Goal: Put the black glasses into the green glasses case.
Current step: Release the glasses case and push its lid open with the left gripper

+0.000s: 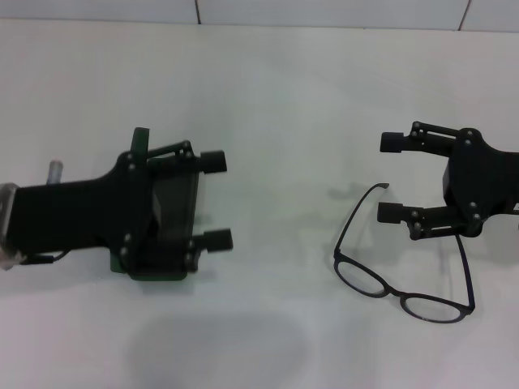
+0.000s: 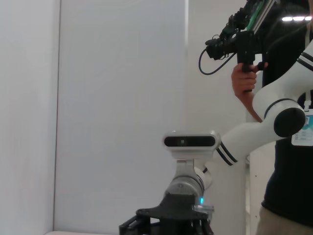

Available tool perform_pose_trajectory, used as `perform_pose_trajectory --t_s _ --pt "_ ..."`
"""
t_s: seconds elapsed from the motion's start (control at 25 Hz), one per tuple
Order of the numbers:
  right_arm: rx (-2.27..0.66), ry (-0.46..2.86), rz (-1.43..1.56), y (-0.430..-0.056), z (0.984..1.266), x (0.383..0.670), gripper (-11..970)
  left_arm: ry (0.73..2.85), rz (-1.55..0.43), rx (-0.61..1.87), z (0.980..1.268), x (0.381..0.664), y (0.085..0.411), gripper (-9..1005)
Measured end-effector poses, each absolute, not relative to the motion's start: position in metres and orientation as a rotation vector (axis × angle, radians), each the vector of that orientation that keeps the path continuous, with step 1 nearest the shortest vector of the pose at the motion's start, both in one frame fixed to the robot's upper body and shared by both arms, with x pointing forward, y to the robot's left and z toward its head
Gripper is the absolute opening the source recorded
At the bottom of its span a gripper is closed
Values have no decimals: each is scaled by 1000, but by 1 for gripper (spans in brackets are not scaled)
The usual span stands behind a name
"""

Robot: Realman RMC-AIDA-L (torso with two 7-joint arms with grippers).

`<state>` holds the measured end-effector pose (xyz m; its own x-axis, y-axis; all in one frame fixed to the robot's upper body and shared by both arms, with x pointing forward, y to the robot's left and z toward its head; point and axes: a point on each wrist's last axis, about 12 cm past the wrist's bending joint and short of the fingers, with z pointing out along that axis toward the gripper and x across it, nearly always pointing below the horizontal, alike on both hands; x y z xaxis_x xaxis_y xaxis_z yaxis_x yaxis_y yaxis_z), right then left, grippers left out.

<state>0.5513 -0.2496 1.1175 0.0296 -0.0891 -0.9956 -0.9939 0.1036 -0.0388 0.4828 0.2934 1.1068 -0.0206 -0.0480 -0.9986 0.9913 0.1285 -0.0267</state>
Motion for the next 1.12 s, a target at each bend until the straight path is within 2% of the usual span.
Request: perform_pose_trajectory --t_s 0.12,0.28,0.44,0.76,0.92,1.12 --pt "-1208 1296 1064 -250 1117 551 884 1335 -1165 972 1113 496 298 873" --pt "-1206 1304 1060 -251 1116 551 884 1631 -1155 803 1127 527 311 873" --pt "-1215 1312 1058 -252 1115 550 884 1895 -1034 696 1145 546 324 872" --pt "-1228 1316 1055 -253 1115 550 885 2272 -789 521 1152 548 329 872" --pt "-1237 1314 1055 -252 1115 551 885 2367 -697 531 1148 544 319 872" --pt "-1261 1307 1052 -249 1117 552 885 2414 -696 567 1144 544 308 872"
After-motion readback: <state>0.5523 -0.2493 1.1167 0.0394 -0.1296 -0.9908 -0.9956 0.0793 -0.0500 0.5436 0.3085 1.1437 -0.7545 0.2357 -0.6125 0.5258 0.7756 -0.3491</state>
